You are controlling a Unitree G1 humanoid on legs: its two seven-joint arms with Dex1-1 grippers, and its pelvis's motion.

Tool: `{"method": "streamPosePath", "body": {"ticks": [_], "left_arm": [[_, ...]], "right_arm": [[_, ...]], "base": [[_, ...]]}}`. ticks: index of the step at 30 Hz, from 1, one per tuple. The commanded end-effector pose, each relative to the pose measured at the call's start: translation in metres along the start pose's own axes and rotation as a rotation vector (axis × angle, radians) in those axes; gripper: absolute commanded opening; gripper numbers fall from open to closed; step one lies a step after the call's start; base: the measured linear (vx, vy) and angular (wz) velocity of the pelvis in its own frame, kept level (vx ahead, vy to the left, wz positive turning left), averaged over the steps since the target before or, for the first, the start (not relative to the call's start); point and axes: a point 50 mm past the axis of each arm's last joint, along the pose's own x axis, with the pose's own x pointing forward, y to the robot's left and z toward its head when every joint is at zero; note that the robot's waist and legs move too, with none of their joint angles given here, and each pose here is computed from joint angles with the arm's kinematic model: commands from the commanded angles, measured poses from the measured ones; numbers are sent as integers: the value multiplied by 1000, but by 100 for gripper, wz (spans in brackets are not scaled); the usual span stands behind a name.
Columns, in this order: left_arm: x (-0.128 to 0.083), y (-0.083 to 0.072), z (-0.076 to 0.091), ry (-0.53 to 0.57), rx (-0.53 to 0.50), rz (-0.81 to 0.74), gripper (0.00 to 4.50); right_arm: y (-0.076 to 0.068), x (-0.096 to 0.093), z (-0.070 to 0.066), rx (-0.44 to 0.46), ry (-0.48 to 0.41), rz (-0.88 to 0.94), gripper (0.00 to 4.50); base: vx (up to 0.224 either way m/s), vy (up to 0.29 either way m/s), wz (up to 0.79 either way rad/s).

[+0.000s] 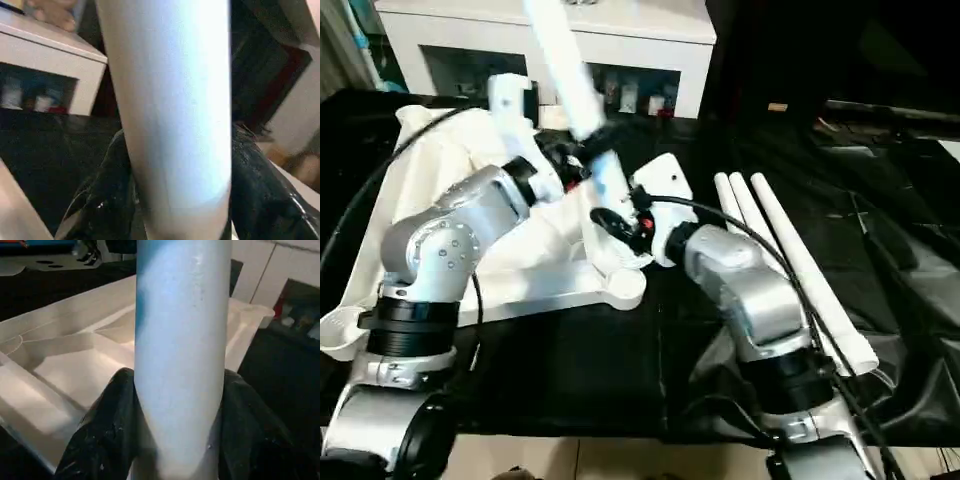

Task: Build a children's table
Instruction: Pick table leg

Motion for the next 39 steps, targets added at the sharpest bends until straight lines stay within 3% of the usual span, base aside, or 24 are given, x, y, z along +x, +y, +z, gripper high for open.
{"method": "streamPosePath", "body": {"ticks": [1, 7, 9, 16, 23, 26, 39], "left_arm": [[-1, 9, 4, -13, 6, 60, 216], [-1, 0, 5, -17, -35, -25, 194], [-2, -2, 6, -12, -36, -54, 189], [-8, -15, 5, 91, 69, -273, 184], [-13, -15, 13, 147, 106, -400, 184], [-14, -17, 17, 147, 101, -434, 184], [-15, -31, 22, 147, 88, -545, 184]], "right_arm": [[-6, -1, 11, -26, -50, -24, 186], [-6, -1, 14, -39, -75, -16, 186], [-5, -2, 16, -5, -99, 13, 256], [-17, -16, 20, 85, -44, 155, 300], [-16, -35, 21, 106, 89, 444, 302], [-17, -37, 18, 89, 130, 466, 302], [-15, -32, 19, 109, 155, 523, 302]], "base": [[0, 0, 0], [0, 0, 0], [0, 0, 0], [0, 0, 0], [0, 0, 0], [0, 0, 0], [0, 0, 0]]}}
